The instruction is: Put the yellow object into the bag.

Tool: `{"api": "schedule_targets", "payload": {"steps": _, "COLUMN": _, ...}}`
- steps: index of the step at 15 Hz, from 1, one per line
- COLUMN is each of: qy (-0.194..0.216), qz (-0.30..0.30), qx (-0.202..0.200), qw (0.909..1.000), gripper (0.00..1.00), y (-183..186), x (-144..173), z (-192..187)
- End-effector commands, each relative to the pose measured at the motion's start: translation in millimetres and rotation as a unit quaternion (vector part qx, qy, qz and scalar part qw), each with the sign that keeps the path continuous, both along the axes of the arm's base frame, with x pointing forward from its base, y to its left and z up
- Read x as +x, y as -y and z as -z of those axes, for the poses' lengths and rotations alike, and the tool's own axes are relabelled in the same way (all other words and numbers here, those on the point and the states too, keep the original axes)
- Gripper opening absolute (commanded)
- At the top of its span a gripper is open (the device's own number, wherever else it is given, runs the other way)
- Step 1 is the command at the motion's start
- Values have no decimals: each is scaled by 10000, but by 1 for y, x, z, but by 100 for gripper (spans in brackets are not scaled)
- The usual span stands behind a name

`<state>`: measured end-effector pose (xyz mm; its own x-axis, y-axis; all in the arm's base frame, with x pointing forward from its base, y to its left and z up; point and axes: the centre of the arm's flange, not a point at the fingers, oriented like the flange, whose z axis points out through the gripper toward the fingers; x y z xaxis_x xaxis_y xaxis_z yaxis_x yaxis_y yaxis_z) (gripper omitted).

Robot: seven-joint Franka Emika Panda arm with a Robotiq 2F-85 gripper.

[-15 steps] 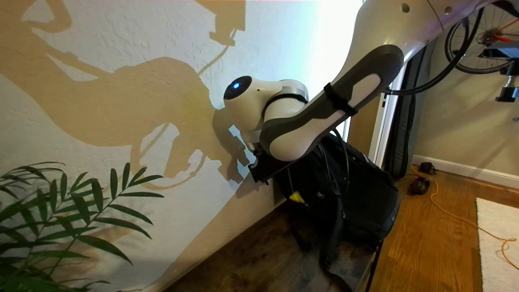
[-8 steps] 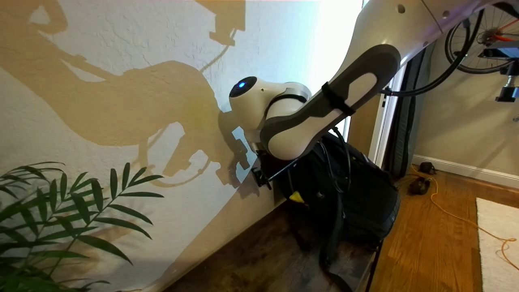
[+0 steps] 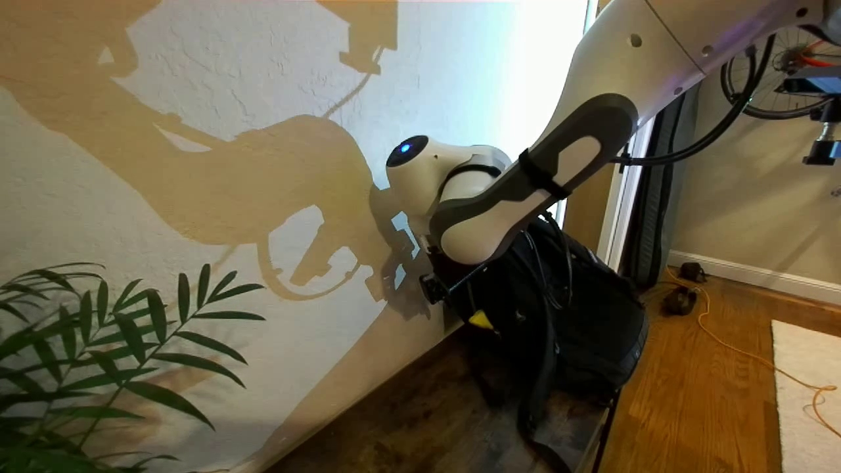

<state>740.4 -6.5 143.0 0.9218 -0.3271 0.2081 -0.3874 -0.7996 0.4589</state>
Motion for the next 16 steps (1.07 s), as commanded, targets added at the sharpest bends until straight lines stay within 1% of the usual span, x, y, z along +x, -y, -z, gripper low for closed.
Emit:
{"api": "schedule_targets", "payload": {"steps": 1, "qy": -10, "qz": -51, "qx": -149, "qw": 9999, "gripper": 100, "y": 10, "x": 3, "z": 1}}
{"api": "schedule_targets", "payload": {"steps": 10, "qy": -32, "qz": 13, "qx": -644, "qw": 9979, "gripper": 100, "y": -5, "x": -12, "z": -30}}
{"api": "schedule_targets", "payload": {"steps": 16, "qy": -181, "qz": 156, "qx": -926, "qw": 9954, "gripper": 100, "y": 6, "x": -23, "z": -36}}
